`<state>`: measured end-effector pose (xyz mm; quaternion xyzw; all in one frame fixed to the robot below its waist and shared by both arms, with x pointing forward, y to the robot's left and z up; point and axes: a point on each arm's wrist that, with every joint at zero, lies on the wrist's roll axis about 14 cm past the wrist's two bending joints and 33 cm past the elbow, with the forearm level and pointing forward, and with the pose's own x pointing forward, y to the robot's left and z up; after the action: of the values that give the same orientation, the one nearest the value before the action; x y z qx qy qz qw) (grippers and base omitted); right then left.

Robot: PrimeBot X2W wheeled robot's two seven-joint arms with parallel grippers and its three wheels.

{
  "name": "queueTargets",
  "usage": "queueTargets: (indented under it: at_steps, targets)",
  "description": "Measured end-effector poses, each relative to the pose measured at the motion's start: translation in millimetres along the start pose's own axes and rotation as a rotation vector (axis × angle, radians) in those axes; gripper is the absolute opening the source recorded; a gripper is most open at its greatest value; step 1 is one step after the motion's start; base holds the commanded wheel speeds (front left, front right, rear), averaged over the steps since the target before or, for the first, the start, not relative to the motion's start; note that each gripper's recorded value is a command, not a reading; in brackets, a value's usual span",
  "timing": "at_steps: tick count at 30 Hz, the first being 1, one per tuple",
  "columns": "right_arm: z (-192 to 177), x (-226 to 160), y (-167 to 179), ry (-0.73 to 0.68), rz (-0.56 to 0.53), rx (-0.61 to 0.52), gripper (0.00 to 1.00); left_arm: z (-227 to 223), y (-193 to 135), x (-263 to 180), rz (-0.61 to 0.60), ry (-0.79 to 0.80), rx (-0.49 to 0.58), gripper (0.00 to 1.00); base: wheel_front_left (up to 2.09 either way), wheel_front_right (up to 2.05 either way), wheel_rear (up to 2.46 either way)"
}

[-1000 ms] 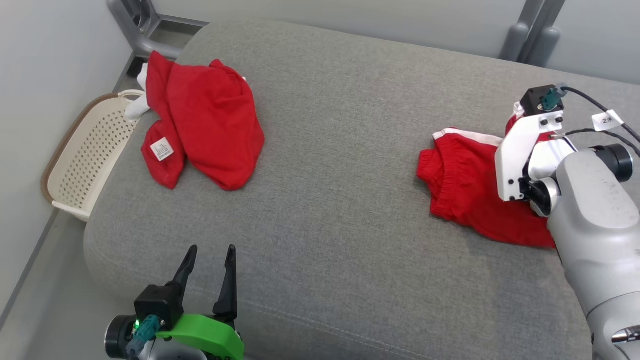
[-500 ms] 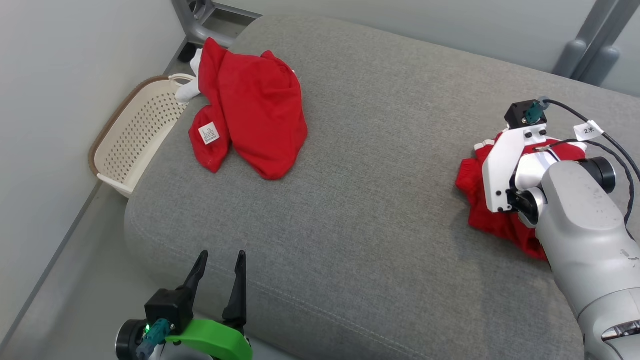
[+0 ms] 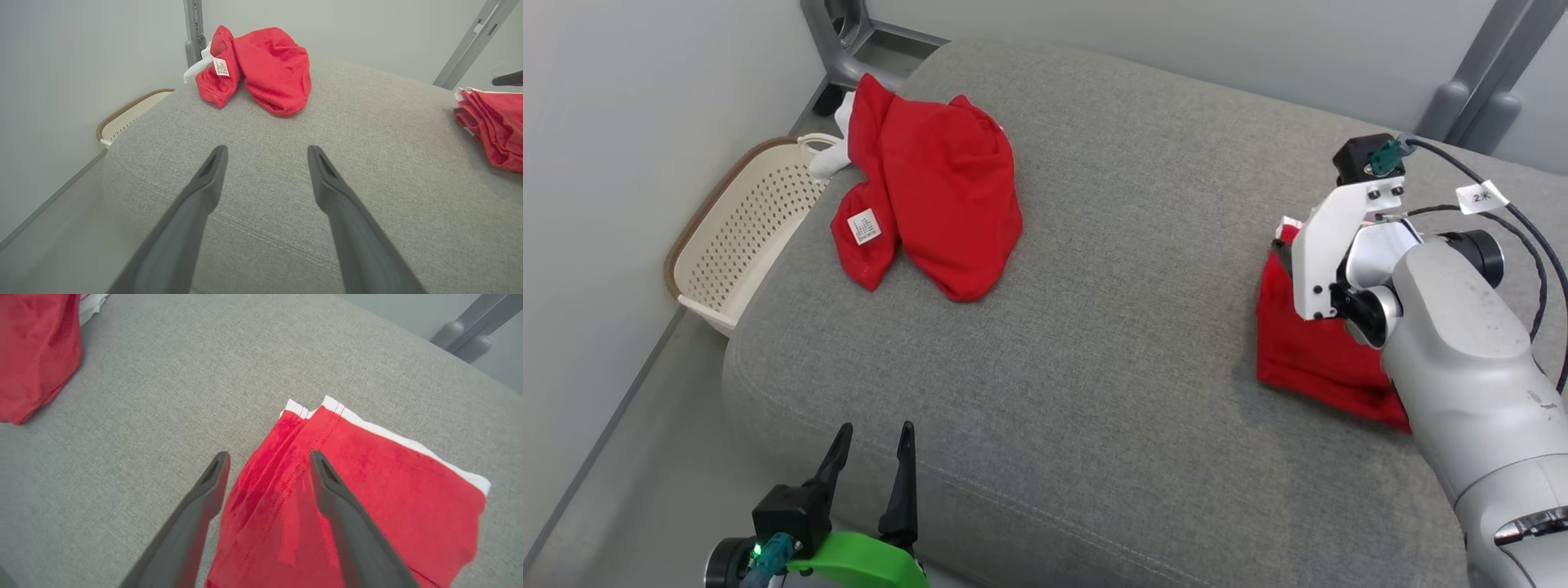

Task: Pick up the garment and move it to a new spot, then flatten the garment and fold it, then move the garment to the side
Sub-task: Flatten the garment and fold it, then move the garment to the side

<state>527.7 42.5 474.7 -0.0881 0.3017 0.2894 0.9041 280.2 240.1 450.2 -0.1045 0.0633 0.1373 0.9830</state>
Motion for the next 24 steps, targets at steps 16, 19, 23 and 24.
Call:
queueTargets:
  at_steps: [16,19,23,24]
  targets:
    - [-50,-73,-109,-0.076,-0.254,0.128,1.00,10,-28,5,-0.112,-0.030,0.000,1.00,0.00,0.00,0.00]
    - [-70,-72,-111,-0.036,-0.258,0.178,1.00,9,-28,6,-0.112,-0.025,0.002,1.00,0.00,0.00,0.00]
    - [-79,-68,-112,-0.015,-0.259,0.213,1.00,8,-27,7,-0.109,-0.018,0.005,1.00,0.00,0.00,0.00]
    - [-81,-66,-113,-0.012,-0.259,0.223,1.00,7,-27,7,-0.108,-0.015,0.006,1.00,0.00,0.00,0.00]
